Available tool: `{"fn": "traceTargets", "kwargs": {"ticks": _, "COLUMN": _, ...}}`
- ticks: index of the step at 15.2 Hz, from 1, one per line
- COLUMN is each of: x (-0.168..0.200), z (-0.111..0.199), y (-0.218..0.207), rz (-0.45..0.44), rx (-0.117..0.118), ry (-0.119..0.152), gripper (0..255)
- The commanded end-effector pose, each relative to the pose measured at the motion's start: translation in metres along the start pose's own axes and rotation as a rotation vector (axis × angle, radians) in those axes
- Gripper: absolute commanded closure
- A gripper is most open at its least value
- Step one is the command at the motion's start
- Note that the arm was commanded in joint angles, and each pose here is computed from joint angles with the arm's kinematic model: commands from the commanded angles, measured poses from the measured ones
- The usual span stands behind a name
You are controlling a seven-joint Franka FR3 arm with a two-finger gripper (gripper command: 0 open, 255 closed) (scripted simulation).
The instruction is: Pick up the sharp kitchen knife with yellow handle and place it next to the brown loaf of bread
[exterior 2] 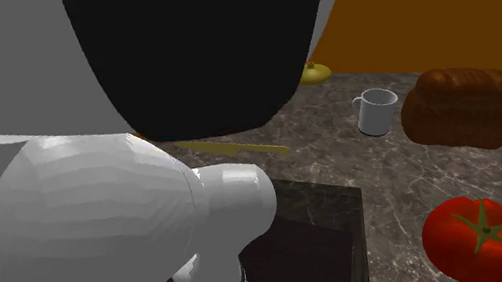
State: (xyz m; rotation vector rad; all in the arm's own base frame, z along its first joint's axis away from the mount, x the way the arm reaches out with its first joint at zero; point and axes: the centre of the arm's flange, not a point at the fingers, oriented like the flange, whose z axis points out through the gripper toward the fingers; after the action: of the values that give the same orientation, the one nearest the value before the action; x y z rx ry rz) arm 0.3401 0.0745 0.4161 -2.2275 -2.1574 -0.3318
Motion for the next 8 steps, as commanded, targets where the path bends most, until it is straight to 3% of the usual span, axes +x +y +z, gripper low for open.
{"fn": "traceTargets", "kwargs": {"ticks": 1, "x": 0.000, "z": 0.046, "y": -0.023, "rz": -0.098, "rx": 0.187, "ry": -0.063, "gripper": 0}}
{"fn": "traceTargets", "kwargs": {"ticks": 8, "x": -0.002, "z": 0.075, "y": -0.028, "rz": -0.098, "rx": 0.187, "ry": -0.063, "gripper": 0}}
